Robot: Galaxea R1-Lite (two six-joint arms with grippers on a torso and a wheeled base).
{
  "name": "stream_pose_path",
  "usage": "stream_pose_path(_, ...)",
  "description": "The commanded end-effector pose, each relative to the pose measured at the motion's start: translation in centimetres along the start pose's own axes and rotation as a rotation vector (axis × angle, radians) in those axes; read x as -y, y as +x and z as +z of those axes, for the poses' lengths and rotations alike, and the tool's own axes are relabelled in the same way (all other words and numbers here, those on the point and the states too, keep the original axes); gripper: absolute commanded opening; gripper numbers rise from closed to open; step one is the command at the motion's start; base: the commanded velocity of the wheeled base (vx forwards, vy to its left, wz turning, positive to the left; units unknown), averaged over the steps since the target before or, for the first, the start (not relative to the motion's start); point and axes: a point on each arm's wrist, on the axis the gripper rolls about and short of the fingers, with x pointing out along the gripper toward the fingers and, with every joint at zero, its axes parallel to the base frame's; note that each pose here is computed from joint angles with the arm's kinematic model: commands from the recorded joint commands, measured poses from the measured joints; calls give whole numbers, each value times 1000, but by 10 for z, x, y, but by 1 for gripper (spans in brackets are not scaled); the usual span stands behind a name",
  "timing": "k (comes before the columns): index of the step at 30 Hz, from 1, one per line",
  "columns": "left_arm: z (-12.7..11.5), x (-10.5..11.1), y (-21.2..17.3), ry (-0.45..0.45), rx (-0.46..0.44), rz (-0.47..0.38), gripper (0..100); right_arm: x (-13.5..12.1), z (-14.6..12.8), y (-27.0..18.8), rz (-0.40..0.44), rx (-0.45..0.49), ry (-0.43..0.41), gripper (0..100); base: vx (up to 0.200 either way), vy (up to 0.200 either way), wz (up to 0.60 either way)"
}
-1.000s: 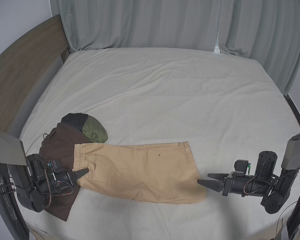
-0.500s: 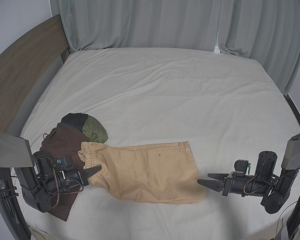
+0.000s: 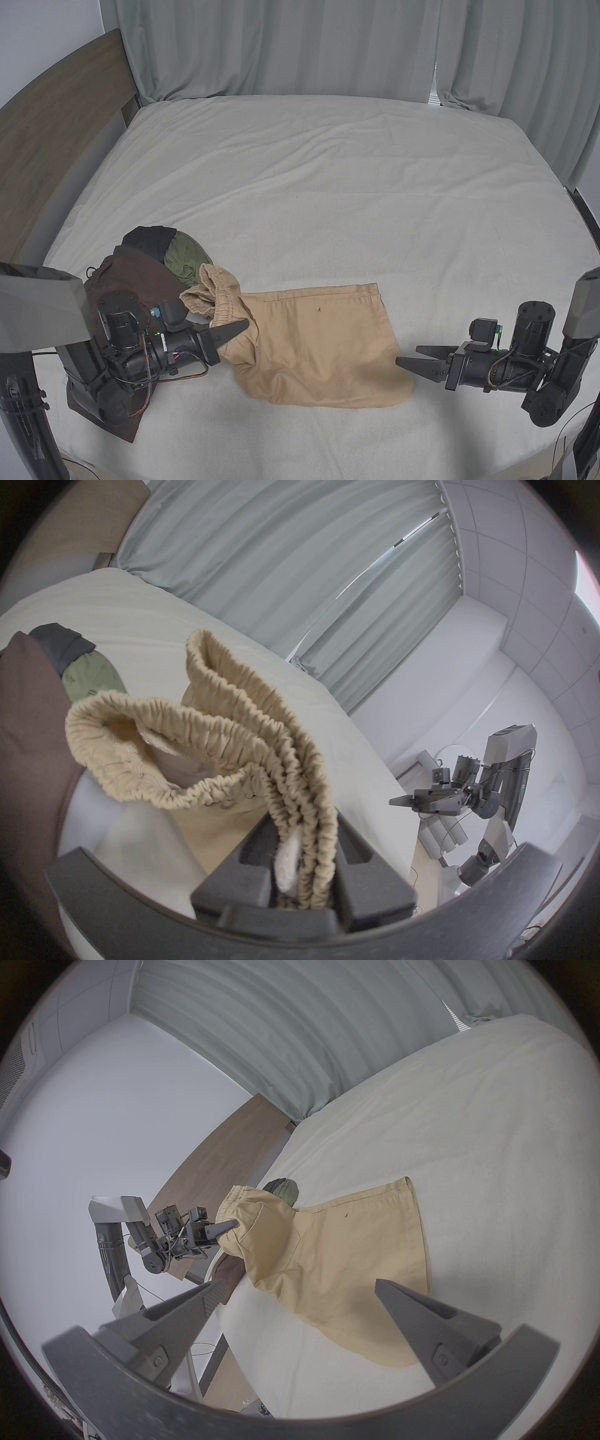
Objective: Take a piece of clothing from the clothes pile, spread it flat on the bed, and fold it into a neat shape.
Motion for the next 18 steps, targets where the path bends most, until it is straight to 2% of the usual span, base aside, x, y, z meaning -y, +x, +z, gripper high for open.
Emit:
stream_pose_path(1,0,8,11,4,0,-42,0,0,0,0,1,2,-1,100,0,0,0)
stream_pose_path(18,-13,20,36,15,-41,-109,0,0,2,-1,0,9,-6,100,0,0,0)
